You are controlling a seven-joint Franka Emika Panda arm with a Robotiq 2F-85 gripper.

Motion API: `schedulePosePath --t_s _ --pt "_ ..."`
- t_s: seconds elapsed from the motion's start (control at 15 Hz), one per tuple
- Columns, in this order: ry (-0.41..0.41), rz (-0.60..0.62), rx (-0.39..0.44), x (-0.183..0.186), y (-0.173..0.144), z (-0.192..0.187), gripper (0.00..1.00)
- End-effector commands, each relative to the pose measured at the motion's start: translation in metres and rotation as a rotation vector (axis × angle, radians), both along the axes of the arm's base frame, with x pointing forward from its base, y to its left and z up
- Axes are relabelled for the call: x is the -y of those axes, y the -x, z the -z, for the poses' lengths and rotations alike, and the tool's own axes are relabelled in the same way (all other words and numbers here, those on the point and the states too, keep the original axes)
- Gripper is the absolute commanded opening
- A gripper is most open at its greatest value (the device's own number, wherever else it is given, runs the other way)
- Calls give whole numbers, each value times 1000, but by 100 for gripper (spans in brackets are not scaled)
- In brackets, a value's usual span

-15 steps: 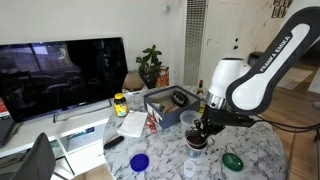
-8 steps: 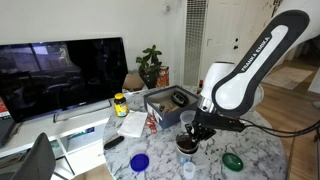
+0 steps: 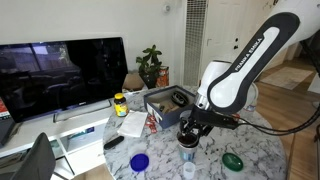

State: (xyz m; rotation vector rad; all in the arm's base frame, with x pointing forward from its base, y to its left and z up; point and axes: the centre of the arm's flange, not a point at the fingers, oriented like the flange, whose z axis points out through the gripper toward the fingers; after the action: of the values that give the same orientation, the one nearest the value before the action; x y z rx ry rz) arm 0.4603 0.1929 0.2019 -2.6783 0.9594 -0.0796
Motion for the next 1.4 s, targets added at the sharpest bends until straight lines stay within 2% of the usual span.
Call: schedulePosePath --t_s 0.0,0.07,0.13,0.53,0.67,0.87,1.27,1.33 --pt "9 -21 15 -11 1 -12 91" --pt "7 -27 14 -13 2 -14 98" --pt "10 -32 9 -14 4 -16 100" --pt "-1 -25 12 -8 6 -11 100" --pt "-8 -20 16 -6 6 -11 74" --pt "-16 -10 24 -3 5 -13 49" --pt "-43 10 55 4 4 -24 5" --pt "-51 11 60 5 4 -25 6"
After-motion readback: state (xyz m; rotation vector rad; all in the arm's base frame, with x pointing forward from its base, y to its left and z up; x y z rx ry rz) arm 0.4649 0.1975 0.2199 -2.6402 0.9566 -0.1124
